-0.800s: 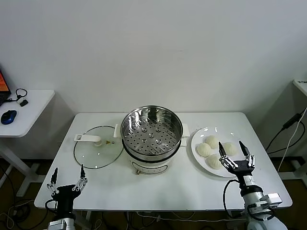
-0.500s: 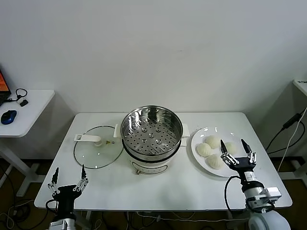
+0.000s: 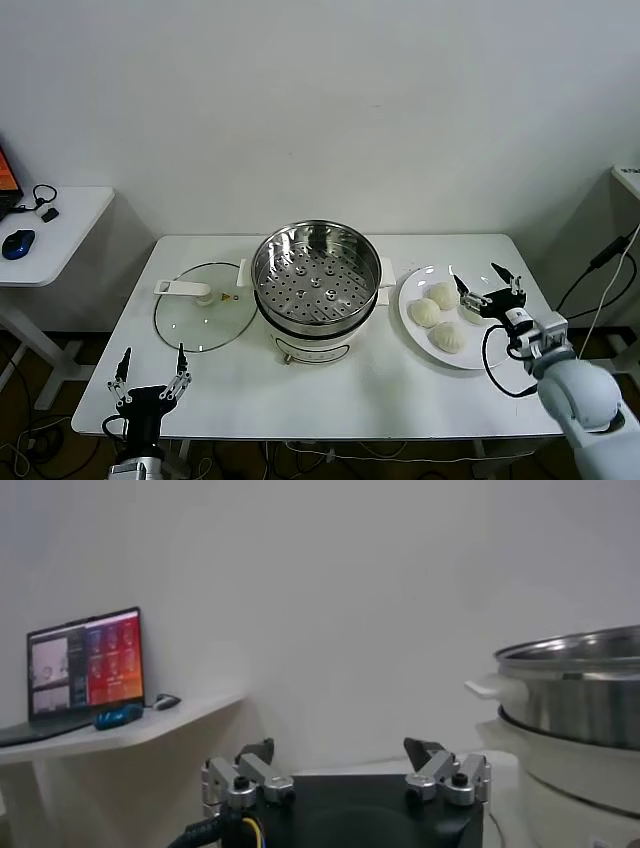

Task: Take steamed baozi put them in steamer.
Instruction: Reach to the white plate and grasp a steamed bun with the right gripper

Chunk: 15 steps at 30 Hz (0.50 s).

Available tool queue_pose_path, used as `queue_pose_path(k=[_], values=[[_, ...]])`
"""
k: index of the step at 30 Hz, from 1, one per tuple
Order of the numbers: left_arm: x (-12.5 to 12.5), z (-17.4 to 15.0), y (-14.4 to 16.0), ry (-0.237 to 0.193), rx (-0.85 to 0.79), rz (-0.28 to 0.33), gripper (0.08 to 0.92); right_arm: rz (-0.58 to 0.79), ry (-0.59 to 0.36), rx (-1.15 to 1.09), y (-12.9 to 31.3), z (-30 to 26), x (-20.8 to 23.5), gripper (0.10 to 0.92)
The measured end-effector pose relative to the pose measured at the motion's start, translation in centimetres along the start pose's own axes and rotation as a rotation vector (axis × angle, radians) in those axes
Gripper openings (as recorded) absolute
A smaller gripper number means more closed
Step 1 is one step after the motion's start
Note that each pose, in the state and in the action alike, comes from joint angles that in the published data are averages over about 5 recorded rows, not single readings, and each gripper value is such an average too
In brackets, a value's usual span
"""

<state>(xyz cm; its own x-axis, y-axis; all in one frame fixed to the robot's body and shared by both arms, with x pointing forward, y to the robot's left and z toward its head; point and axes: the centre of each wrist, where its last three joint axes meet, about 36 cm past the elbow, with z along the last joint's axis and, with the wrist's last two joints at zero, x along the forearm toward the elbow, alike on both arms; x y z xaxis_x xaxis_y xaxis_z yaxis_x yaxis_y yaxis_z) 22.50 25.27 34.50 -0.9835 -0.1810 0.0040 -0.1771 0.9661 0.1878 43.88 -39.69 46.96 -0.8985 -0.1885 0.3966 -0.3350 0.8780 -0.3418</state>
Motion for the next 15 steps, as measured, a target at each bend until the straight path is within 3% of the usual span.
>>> queue_pose_path(k=[15], values=[[0.5,0.0,-1.5,-0.033,-0.010,0.062,0.823,-0.345,0.204,0.413,-6.5,-8.3,-7.1,0.823]])
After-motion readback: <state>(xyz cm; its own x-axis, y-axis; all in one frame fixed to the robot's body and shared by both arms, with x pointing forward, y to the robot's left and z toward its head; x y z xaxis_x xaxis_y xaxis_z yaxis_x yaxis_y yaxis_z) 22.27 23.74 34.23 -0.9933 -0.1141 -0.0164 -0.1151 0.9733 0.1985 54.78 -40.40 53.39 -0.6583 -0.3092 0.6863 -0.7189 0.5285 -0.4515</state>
